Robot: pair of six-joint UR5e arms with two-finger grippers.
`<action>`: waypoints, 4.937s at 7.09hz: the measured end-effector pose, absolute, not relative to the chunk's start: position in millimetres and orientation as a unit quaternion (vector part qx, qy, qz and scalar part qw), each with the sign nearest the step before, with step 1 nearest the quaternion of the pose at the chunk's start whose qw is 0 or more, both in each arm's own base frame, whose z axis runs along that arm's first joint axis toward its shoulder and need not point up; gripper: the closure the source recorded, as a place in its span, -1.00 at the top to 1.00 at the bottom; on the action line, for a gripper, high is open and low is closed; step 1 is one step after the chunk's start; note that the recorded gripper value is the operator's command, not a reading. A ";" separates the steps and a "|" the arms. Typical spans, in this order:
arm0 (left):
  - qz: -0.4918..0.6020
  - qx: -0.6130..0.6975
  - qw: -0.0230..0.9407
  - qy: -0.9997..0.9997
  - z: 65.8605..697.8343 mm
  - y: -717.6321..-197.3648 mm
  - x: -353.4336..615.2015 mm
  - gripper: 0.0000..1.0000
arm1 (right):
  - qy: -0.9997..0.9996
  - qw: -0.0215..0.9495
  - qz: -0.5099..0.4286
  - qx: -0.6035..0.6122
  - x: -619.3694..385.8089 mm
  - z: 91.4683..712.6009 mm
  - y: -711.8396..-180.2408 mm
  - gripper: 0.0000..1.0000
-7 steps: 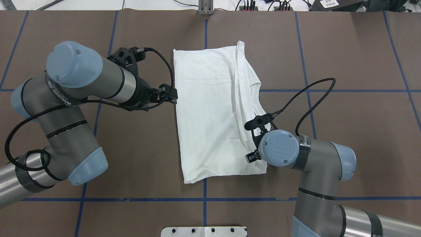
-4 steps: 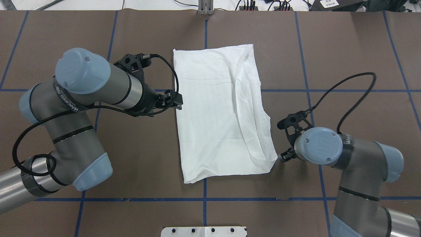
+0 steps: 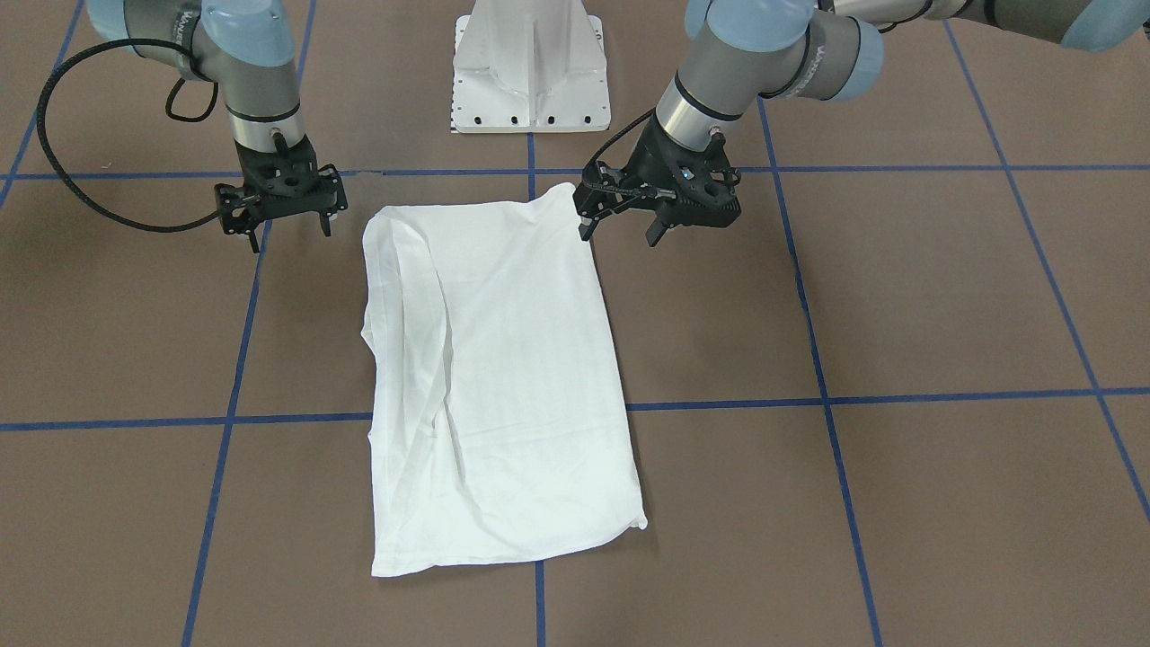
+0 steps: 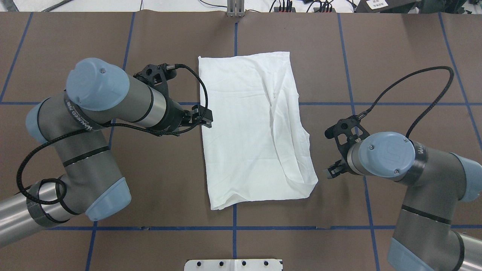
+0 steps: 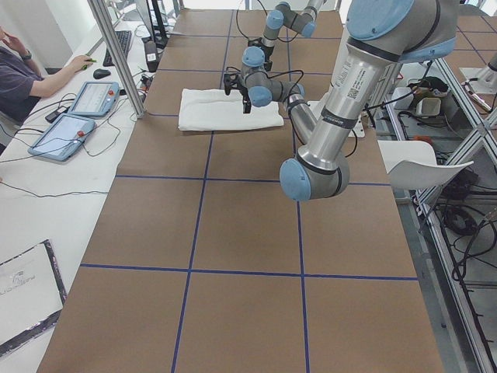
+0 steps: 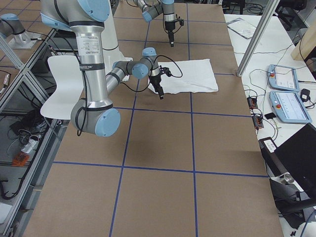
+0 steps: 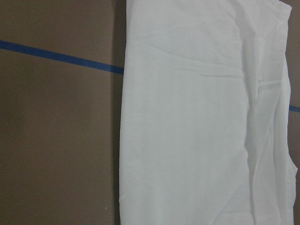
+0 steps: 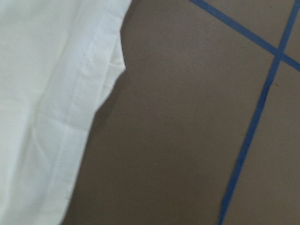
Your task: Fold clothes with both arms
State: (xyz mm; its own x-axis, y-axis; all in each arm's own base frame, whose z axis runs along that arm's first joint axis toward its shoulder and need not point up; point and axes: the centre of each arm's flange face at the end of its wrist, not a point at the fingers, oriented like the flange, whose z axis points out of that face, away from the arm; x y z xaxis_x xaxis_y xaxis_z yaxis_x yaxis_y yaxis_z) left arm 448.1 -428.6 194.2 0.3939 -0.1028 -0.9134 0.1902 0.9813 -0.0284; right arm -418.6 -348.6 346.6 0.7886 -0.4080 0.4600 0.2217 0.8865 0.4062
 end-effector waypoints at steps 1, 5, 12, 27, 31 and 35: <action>-0.088 0.040 0.834 0.544 194.2 -428.6 448.1 1.00 | -0.301 0.924 -0.164 0.170 -438.1 320.9 -348.8 0.99; -0.088 0.040 0.835 0.541 197.9 -428.9 447.5 1.00 | -0.330 0.907 -0.207 0.160 -492.4 293.0 -298.6 0.96; -0.086 0.043 0.832 0.546 214.1 -436.1 457.5 1.00 | -0.278 0.922 -0.206 0.175 -508.5 323.3 -309.9 0.97; -0.093 0.063 0.823 0.557 192.8 -431.3 450.8 1.00 | -0.337 0.916 -0.166 0.142 -417.0 307.9 -370.1 0.99; -0.131 -0.026 0.829 0.544 208.7 -315.1 539.3 0.73 | -0.394 0.907 -0.115 0.091 -409.4 279.5 -355.3 0.99; -0.146 -0.070 0.845 0.510 242.7 -257.4 580.2 0.51 | -0.403 0.907 -0.100 0.073 -410.8 277.1 -353.6 0.99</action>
State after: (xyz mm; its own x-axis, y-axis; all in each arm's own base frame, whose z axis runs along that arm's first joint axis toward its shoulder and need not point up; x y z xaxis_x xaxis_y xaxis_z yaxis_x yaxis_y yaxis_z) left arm 580.2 -257.4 242.7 0.4375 -0.3174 -0.8414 0.1745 0.9478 -0.2668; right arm -410.8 -353.6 277.1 0.6558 -0.2406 0.7156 0.1230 0.9693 0.2131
